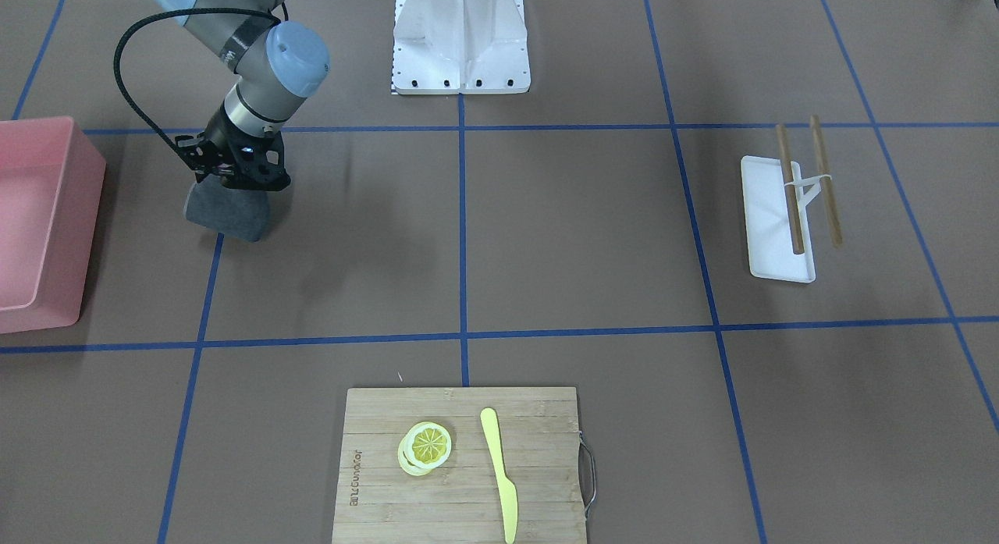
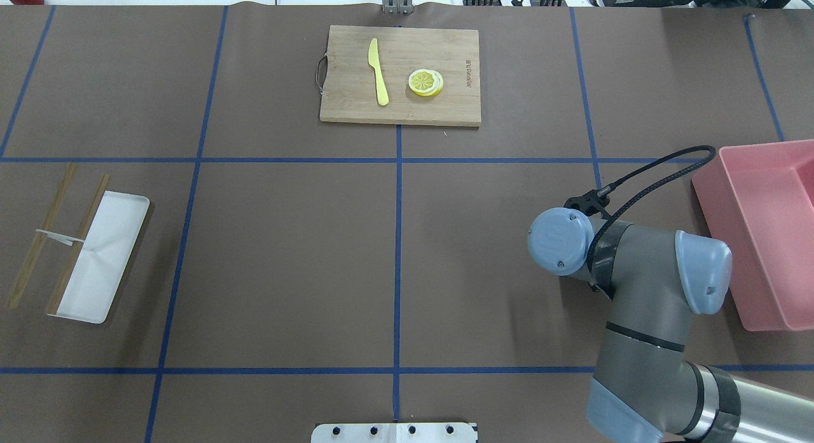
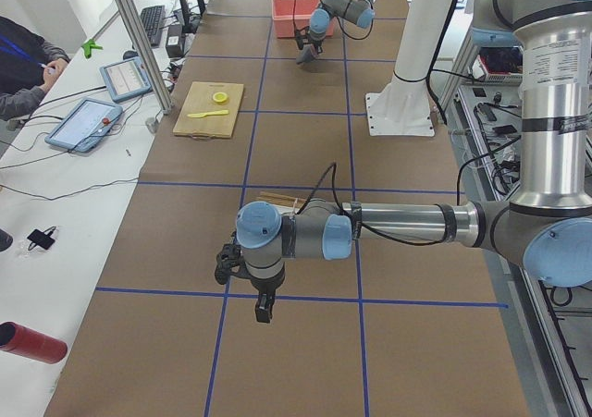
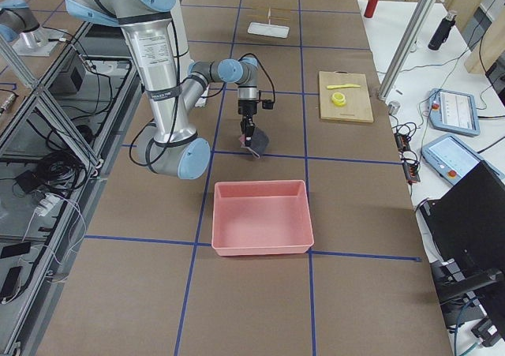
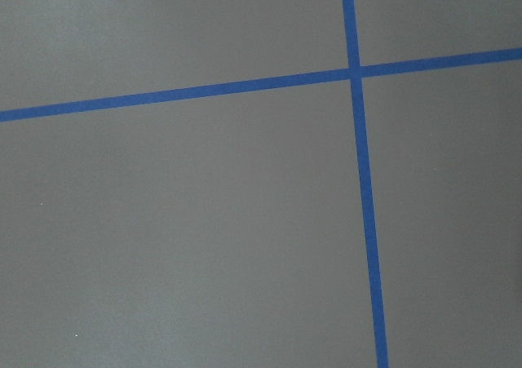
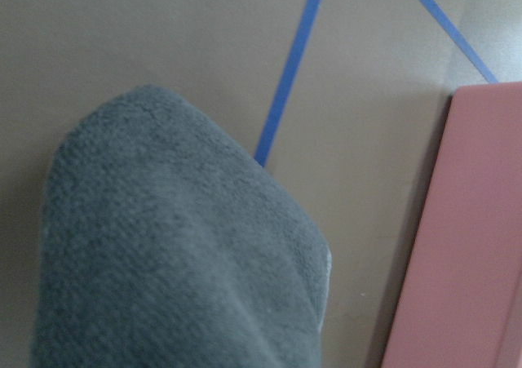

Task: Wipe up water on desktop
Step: 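Wipe the cloth toward the table center with the right gripper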

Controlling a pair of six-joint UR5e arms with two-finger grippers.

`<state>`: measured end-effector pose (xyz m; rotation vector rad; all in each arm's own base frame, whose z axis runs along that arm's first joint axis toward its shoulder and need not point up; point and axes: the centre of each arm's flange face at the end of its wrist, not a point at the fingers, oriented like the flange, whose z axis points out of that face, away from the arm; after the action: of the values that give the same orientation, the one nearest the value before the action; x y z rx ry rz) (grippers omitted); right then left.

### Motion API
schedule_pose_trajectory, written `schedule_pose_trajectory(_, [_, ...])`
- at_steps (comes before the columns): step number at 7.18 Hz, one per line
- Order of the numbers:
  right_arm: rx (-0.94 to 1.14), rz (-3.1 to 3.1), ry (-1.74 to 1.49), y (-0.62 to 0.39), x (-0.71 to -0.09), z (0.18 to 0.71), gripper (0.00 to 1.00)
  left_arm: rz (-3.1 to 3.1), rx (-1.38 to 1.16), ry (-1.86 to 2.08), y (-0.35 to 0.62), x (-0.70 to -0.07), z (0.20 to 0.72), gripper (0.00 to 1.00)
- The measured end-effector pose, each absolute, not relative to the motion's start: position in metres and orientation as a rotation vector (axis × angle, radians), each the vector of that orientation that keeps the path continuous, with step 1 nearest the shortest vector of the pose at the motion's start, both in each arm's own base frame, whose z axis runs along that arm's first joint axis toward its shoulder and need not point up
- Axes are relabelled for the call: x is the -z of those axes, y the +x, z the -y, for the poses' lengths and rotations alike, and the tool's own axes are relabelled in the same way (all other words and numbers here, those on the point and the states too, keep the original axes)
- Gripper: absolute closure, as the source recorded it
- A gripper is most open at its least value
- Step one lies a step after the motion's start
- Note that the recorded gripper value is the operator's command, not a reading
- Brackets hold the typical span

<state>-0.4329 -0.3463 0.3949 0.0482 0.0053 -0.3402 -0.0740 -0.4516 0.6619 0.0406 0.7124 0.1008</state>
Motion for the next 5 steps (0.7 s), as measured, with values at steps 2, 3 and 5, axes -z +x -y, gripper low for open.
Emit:
schedule_pose_trajectory(2, [0.345, 0.027, 0.054, -0.467, -0.369, 0.346, 1.00, -0.713, -0.102, 0.042, -0.073, -0.661, 0.453, 0.02])
schedule_pose_trajectory(3, [0.318, 0.078, 0.051, -0.497, -0.339, 0.350, 1.00, -0.713, -0.102, 0.043, -0.073, -0.660, 0.454, 0.02])
schedule_pose_trajectory(5, [0.257, 0.198, 0.067, -0.548, -0.290, 0.360, 1.00, -0.713, -0.103, 0.046, -0.073, -0.658, 0.456, 0.02])
